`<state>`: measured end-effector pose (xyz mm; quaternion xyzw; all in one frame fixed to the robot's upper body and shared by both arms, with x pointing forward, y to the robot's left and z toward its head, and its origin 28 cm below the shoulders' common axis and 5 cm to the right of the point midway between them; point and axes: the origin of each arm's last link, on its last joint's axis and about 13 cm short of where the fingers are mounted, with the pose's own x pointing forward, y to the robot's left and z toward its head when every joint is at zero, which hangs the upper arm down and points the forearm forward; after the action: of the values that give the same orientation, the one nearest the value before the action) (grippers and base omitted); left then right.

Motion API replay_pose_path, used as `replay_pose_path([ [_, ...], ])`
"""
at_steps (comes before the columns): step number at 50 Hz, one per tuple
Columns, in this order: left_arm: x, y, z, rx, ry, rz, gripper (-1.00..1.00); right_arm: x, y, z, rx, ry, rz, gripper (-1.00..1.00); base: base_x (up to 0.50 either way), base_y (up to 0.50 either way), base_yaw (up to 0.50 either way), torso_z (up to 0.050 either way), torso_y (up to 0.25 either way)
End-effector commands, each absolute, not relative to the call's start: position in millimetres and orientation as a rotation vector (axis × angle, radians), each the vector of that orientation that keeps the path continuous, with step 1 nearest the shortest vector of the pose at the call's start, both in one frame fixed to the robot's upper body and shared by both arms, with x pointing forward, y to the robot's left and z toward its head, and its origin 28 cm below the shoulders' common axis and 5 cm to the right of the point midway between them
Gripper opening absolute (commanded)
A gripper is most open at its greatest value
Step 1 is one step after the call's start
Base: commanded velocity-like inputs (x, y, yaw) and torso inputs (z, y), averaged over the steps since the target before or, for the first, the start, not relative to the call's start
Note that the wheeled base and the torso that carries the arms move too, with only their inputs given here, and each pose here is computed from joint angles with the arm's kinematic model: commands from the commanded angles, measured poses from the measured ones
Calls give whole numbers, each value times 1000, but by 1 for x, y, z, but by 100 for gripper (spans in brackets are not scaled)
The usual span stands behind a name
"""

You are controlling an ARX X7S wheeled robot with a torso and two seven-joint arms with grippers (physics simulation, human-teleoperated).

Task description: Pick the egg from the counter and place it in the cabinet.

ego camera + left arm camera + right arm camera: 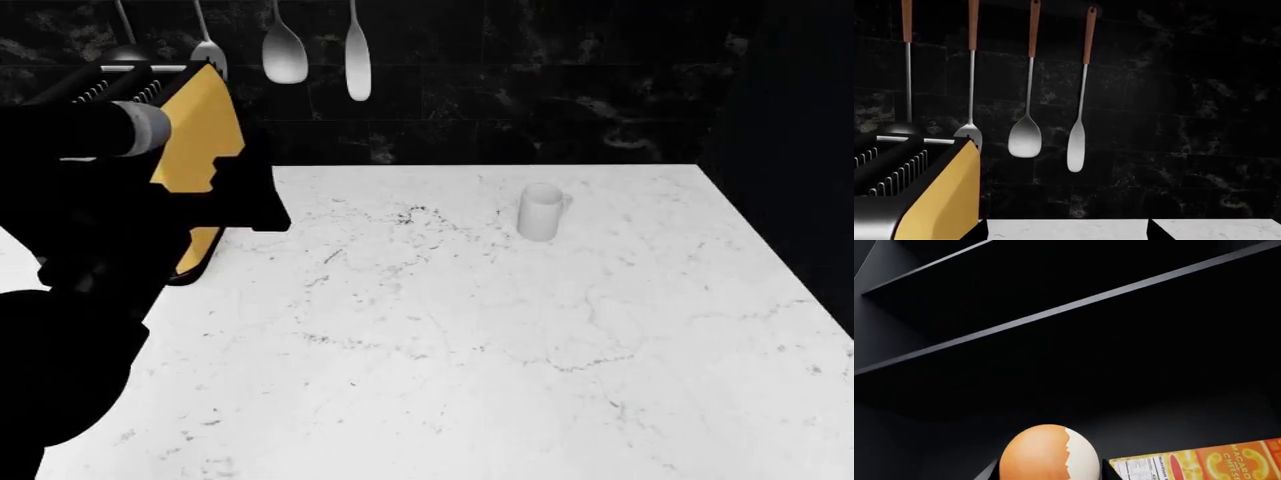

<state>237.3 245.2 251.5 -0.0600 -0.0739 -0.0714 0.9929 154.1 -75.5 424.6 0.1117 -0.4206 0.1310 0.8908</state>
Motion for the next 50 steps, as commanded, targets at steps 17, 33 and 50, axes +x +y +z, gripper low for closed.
replay_pose_path([
  [17, 241, 249, 252, -110, -148, -136, 100, 158, -76, 508, 253, -841, 273, -100, 0, 0, 0, 0, 0],
  [33, 243, 250, 253, -98, -144, -134, 100, 185, -82, 550, 296, -613, 214, -100, 0, 0, 0, 0, 0],
  [50, 246, 251, 250, -99, -134, -131, 100, 216, -81, 557, 278, -413, 207, -100, 0, 0, 0, 0, 0],
])
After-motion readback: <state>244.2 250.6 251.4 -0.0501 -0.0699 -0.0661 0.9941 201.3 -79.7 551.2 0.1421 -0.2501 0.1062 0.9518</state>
